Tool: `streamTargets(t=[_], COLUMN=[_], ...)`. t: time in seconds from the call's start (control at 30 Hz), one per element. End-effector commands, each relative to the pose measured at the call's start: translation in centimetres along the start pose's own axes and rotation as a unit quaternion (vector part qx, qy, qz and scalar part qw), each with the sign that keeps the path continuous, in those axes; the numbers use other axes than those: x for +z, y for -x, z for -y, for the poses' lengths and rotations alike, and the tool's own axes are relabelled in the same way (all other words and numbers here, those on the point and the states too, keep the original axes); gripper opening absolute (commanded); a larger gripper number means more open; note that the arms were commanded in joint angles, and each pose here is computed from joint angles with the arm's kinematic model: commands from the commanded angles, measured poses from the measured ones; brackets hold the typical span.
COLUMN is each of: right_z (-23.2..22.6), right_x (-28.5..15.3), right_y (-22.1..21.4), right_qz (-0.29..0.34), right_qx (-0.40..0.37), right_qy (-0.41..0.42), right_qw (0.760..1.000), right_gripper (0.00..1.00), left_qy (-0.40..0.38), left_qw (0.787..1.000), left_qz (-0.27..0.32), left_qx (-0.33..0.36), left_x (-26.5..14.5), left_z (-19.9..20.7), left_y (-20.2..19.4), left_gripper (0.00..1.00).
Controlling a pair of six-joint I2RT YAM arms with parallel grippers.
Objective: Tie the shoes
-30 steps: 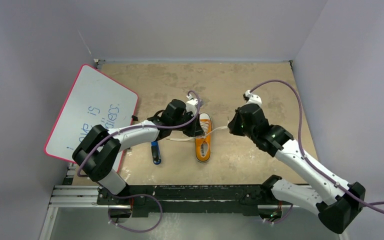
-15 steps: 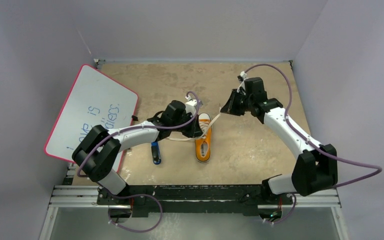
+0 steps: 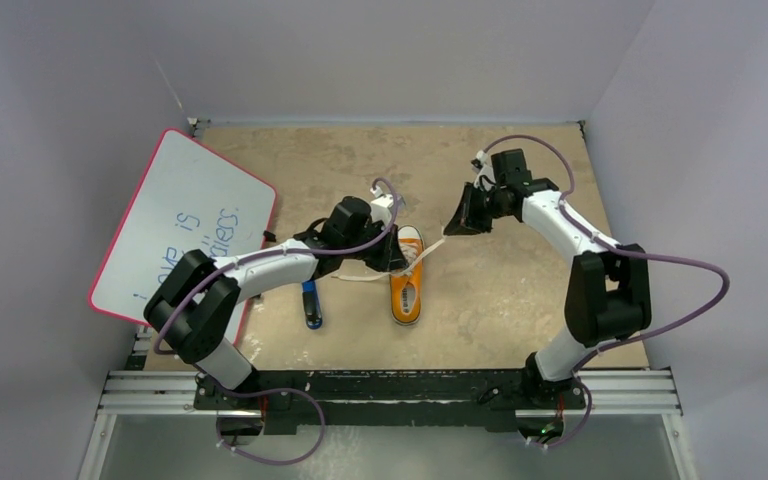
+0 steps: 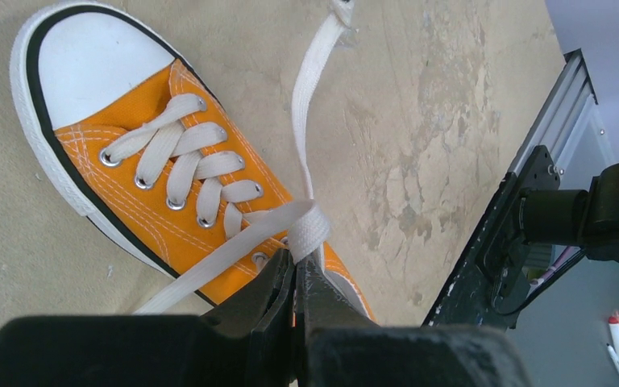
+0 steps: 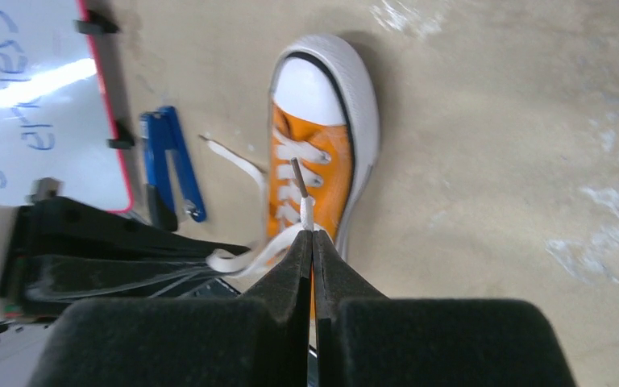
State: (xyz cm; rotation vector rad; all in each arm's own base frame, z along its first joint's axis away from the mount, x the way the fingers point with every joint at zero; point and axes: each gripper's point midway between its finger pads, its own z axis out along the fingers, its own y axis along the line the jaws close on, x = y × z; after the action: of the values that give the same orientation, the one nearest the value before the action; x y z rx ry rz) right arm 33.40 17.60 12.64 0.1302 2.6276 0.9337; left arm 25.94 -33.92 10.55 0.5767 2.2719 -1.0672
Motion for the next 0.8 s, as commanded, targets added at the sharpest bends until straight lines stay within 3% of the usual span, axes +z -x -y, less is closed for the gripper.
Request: streamTargets(t=[0.0,0.17,0.33,0.53,0.63,0.77], right_z=[2.3,2.3,-0.7,-0.7,-1.9,-4.5], right_x=[-1.2,-0.7,-0.3,0.6,0.5,-0.3], right_y=[0.7,-1.4,-3.2,-3.0,-2.5,-1.0], right_qz=[-0.001,-0.024,-0.061,-0.068,-0.043,-0.040], right_qx=[-0.016,-0.031,-0.119,-0.221,-0.218,-0.121], right_qy=[-0.070,-0.040,0.091,0.089,0.119,0.174], right_qw=[0.997,0.998,0.987,0.969,0.968,0.976], right_gripper=[0.00,0.00,0.00,0.00,0.00,0.00], left_qy=[-0.009,0.007,-0.003,-0.006,-0.004,0.001], left_qw=[0.999,0.998,0.998,0.998,0.998,0.998], left_qz=[0.051,0.059,0.068,0.057,0.058,0.056], left_qx=[0.006,0.003,0.010,0.016,0.017,0.017], left_x=[-0.9,-1.0,-1.1,-0.9,-0.9,-0.8], left_z=[1.6,1.2,1.6,1.5,1.4,1.3], left_y=[3.9,4.5,4.9,4.5,4.5,4.5], left_gripper=[0.00,0.00,0.00,0.00,0.00,0.00])
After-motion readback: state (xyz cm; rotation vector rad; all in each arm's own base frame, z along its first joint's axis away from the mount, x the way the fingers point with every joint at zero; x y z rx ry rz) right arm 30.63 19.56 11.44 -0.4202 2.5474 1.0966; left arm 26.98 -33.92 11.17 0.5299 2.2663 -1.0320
